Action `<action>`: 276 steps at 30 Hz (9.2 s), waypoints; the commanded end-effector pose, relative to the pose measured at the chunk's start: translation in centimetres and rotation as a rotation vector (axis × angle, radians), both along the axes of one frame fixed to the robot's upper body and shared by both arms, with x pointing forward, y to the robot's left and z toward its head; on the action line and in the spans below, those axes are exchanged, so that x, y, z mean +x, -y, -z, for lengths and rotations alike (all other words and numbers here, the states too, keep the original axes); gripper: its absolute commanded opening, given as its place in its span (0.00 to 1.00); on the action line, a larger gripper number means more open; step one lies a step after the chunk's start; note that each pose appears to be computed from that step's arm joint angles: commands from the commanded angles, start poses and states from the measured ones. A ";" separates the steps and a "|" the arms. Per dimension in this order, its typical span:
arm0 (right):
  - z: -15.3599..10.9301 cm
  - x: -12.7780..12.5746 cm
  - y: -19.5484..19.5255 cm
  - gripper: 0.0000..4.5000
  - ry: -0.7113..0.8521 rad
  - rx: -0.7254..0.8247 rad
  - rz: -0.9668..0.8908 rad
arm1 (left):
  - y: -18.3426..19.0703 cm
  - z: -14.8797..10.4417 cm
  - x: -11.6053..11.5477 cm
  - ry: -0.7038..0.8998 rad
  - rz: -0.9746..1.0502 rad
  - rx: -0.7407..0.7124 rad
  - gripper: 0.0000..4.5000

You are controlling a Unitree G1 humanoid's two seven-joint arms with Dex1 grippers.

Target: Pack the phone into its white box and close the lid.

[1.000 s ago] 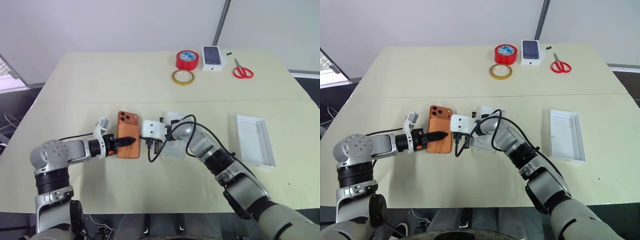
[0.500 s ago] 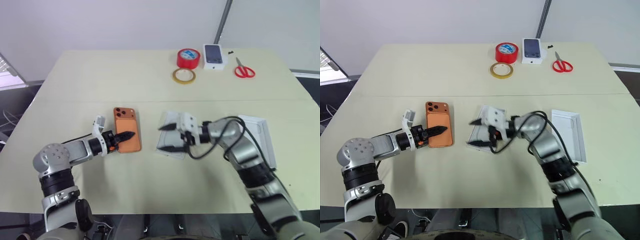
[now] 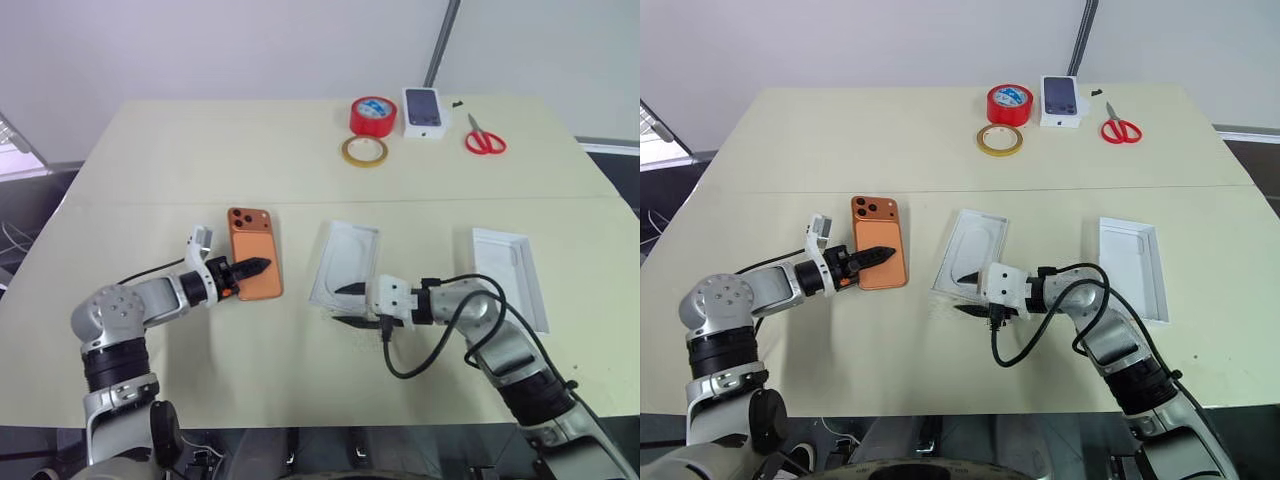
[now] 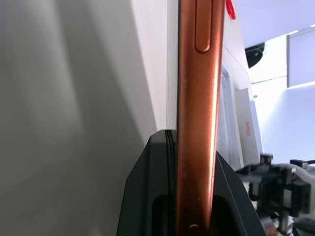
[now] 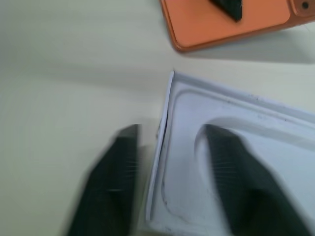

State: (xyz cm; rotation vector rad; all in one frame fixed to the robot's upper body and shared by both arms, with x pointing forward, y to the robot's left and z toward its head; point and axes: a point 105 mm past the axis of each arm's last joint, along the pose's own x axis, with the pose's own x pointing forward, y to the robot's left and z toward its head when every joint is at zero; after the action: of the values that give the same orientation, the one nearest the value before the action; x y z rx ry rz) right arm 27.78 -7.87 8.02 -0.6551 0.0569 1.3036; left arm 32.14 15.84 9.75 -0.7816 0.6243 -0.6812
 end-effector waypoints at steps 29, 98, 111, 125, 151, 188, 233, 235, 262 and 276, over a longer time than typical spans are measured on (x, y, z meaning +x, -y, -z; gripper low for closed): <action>-4.4 -0.2 -0.9 0.63 -0.030 0.135 -0.027 | 8.5 -4.3 0.2 0.035 0.149 -0.197 0.00; -2.2 5.5 4.2 0.00 0.090 -0.078 0.235 | 11.1 1.3 1.0 0.450 0.507 0.550 0.00; -2.4 1.6 13.5 0.00 0.019 -0.213 0.424 | 22.1 -0.6 -1.4 0.590 0.836 0.389 0.00; -1.8 0.0 15.7 0.00 -0.012 -0.261 0.490 | 21.1 0.1 0.0 0.596 0.799 0.428 0.00; -3.7 -2.7 21.5 0.06 -0.111 -0.196 0.644 | 11.1 -4.3 1.7 0.801 0.486 0.357 0.06; -3.9 -2.5 20.8 0.99 -0.461 -0.026 1.147 | 3.0 -4.5 -2.9 1.299 0.696 0.559 0.97; -9.4 -3.5 2.1 0.01 -1.050 0.913 0.337 | 6.5 -5.7 -2.4 1.200 0.459 0.406 0.98; -8.4 -4.6 2.1 0.01 -1.102 0.881 0.366 | 6.9 -5.7 -2.6 1.194 0.462 0.394 0.98; -6.6 -0.6 5.5 0.00 -1.200 1.009 0.720 | 13.0 -1.7 -1.6 1.096 0.405 0.293 0.02; -8.5 -0.6 15.4 0.85 -0.795 0.872 0.897 | 19.7 -2.5 -0.8 1.141 0.487 0.185 0.00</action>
State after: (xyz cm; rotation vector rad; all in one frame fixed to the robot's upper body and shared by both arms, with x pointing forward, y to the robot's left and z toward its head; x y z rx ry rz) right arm 26.73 -21.17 15.26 0.6953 0.4379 0.5601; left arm 31.93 -2.75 11.71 -0.0025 -0.1567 -1.2881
